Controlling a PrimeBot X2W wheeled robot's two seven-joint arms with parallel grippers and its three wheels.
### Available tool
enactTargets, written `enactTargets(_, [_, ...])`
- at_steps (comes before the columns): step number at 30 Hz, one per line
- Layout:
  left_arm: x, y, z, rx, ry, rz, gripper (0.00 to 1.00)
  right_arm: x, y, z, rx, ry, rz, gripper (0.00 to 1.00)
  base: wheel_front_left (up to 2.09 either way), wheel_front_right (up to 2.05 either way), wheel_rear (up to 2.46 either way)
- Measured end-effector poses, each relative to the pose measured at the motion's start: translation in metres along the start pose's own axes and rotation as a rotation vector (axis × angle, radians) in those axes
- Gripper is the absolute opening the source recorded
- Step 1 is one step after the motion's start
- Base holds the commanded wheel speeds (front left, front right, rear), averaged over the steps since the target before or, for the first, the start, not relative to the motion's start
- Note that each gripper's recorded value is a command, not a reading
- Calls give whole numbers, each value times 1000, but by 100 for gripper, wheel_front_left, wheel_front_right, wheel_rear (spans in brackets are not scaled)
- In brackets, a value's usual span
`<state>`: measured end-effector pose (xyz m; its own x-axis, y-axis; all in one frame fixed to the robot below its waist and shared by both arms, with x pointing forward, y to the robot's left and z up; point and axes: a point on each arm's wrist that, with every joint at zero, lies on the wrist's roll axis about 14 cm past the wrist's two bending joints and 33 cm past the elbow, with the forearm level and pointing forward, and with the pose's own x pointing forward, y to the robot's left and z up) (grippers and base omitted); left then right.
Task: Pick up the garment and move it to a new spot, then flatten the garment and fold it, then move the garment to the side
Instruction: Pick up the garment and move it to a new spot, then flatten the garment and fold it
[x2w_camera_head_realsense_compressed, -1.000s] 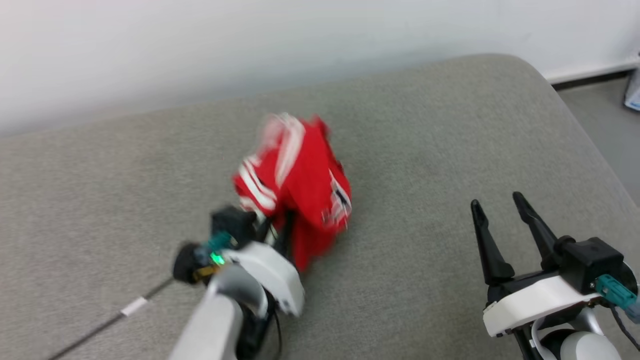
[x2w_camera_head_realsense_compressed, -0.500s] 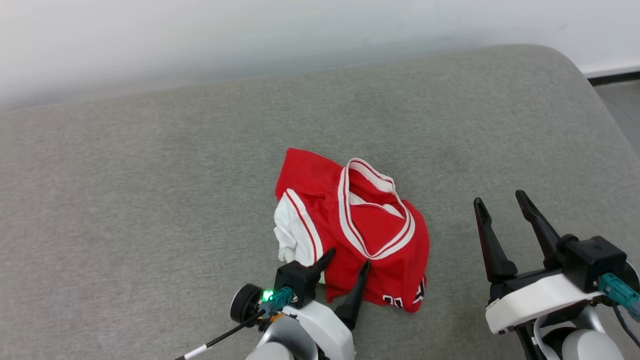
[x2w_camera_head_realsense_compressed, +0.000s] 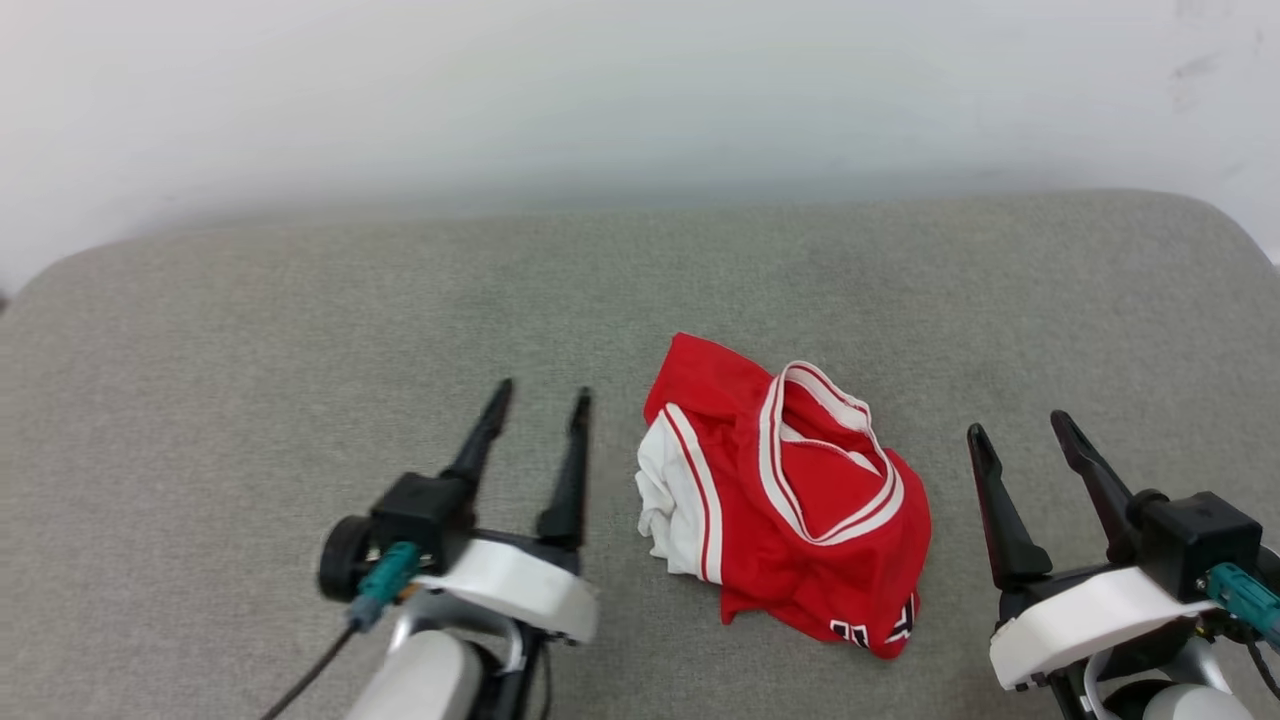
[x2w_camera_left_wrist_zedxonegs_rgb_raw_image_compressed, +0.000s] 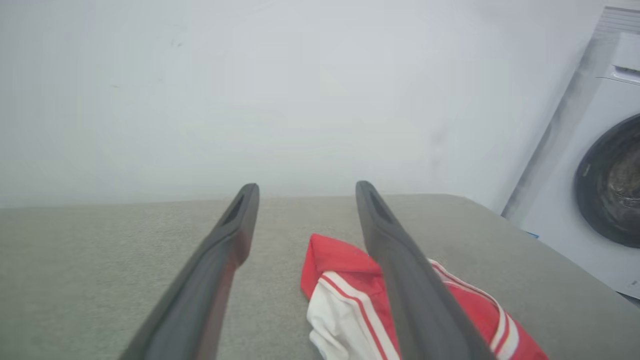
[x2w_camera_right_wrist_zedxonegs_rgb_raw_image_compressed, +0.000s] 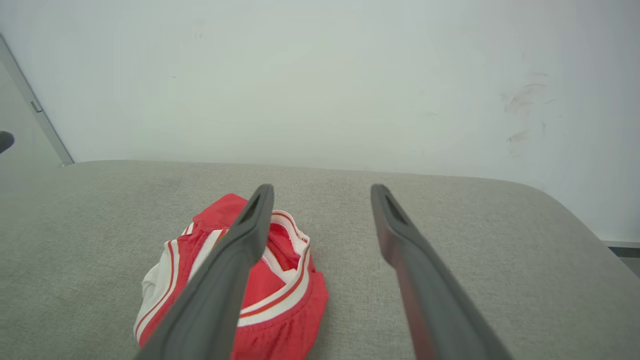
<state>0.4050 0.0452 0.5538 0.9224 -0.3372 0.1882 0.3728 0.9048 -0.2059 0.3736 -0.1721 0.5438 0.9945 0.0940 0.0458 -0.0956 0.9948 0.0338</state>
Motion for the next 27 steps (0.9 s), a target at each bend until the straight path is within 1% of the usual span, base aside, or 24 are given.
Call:
enactTargets(3, [-13, 35, 11, 46, -18, 95, 100, -2, 3, 3, -1, -5, 10, 100, 0, 0, 0])
enactTargets(6, [-28, 66, 15, 89, -8, 163, 100, -5, 6, 4, 3, -6, 16, 100, 0, 0, 0])
enactTargets(10, [-44, 88, 11, 131, 57, 199, 100, -10, 6, 5, 8, -5, 15, 100, 0, 0, 0])
enactTargets(14, [-54, 92, 11, 138, 89, 201, 100, -18, 2, 5, 8, 1, 1, 100, 0, 0, 0])
enactTargets(19, [-61, 85, 6, 116, 111, 197, 100, -27, -2, 6, 9, -1, -16, 100, 0, 0, 0])
enactTargets(27, [-64, 85, 5, 103, 113, 209, 100, -28, -2, 10, 9, -11, -15, 100, 0, 0, 0])
